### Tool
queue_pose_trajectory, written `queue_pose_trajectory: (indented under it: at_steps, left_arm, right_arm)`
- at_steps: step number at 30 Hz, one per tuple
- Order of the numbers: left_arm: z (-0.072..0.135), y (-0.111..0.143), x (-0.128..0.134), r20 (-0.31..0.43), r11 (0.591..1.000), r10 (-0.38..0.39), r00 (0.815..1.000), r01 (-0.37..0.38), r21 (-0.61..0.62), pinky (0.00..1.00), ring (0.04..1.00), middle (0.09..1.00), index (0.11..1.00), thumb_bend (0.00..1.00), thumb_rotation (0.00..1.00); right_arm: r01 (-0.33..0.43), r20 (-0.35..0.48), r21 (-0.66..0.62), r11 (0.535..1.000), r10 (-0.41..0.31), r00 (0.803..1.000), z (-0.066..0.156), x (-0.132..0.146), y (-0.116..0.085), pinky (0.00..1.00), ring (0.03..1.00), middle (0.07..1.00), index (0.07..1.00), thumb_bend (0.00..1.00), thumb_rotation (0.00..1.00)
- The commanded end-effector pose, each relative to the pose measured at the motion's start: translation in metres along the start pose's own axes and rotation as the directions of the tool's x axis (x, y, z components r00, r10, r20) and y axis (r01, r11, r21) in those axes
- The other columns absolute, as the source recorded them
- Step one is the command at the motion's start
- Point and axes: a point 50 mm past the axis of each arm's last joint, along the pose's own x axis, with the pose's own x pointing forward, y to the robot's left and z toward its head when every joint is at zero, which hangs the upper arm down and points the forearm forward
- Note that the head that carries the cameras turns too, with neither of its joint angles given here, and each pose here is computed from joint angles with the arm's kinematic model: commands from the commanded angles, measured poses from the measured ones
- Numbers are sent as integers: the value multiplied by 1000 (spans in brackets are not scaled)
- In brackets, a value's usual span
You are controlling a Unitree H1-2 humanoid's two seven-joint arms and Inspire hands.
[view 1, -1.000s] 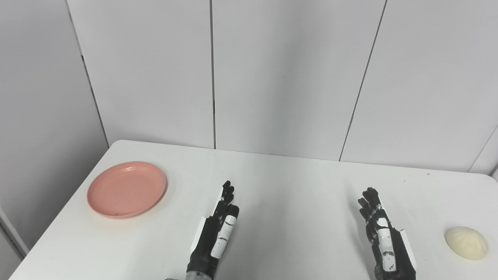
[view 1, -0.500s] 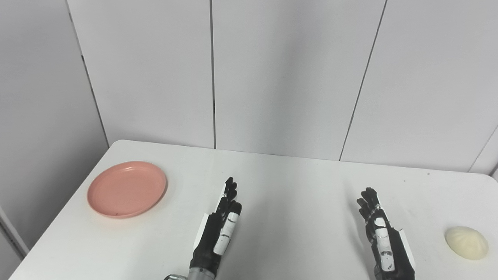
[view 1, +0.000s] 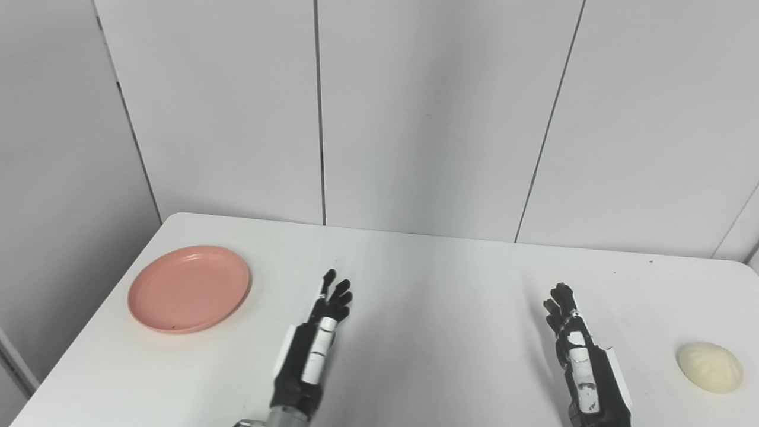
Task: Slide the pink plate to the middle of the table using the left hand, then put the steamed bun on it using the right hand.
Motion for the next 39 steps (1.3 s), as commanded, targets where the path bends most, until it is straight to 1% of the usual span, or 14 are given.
queue_pose_trajectory:
  at_steps: [1,2,4,6,9,11,13,15,19,24,26,30,34,39]
  left_arm:
    - [31,6,21,102,999,-45,994,43,18,902,899,901,981,784,923]
    - [38,12,26,117,998,-57,991,53,36,900,886,882,963,823,897]
    - [50,25,35,137,996,-79,987,71,59,900,880,875,961,834,903]
    - [63,37,44,154,995,-83,985,73,72,858,856,858,947,849,905]
    - [76,53,55,180,995,-60,982,44,89,817,840,845,933,873,890]
    - [85,64,62,204,994,-37,978,15,105,815,841,842,930,874,883]
    - [94,76,70,227,991,-23,974,-7,132,823,851,847,929,863,902]
    - [100,85,75,239,987,-11,971,-27,157,822,856,856,889,859,949]
    - [116,114,87,252,981,39,967,-86,176,850,872,869,837,856,962]
    - [124,146,97,257,969,98,962,-150,195,865,878,857,819,868,962]
    - [126,157,99,259,964,119,958,-174,201,849,864,850,826,861,961]
    - [129,190,104,254,956,174,951,-226,190,806,839,830,848,836,966]
    - [123,228,108,255,944,222,941,-273,186,772,824,825,862,842,940]
    - [116,269,111,259,927,271,927,-324,189,750,800,813,873,839,931]
  right_arm:
    - [13,-118,25,1000,-10,993,-26,-30,10,1000,970,983,980,622,1000]
    - [13,-116,19,1000,-10,993,-26,-30,10,1000,966,980,977,621,1000]
    - [13,-115,13,1000,-12,993,-26,-30,12,991,958,973,972,617,1000]
    - [16,-115,13,1000,-15,993,-25,-30,13,991,954,968,966,634,1000]
    - [15,-113,6,1000,-15,993,-24,-30,14,979,947,964,962,641,1000]
    - [11,-114,3,1000,-11,993,-24,-30,14,985,953,970,969,635,1000]
    - [7,-113,3,1000,-7,994,-24,-30,14,992,956,973,975,619,1000]
    - [6,-113,3,1000,-6,994,-24,-31,13,996,954,970,976,607,1000]
    - [8,-120,6,1000,-7,993,-24,-31,13,1000,959,972,976,607,1000]
    - [8,-120,10,1000,-7,993,-26,-31,12,1000,962,974,975,605,1000]
    - [7,-121,5,1000,-6,993,-27,-31,12,997,959,973,977,604,1000]
    - [3,-126,-2,1000,-3,992,-25,-31,13,1000,964,975,979,590,1000]
    - [4,-127,-4,1000,-4,992,-27,-30,12,1000,962,974,982,584,1000]
    - [2,-132,-8,1000,-3,991,-27,-29,12,997,957,969,981,588,1000]
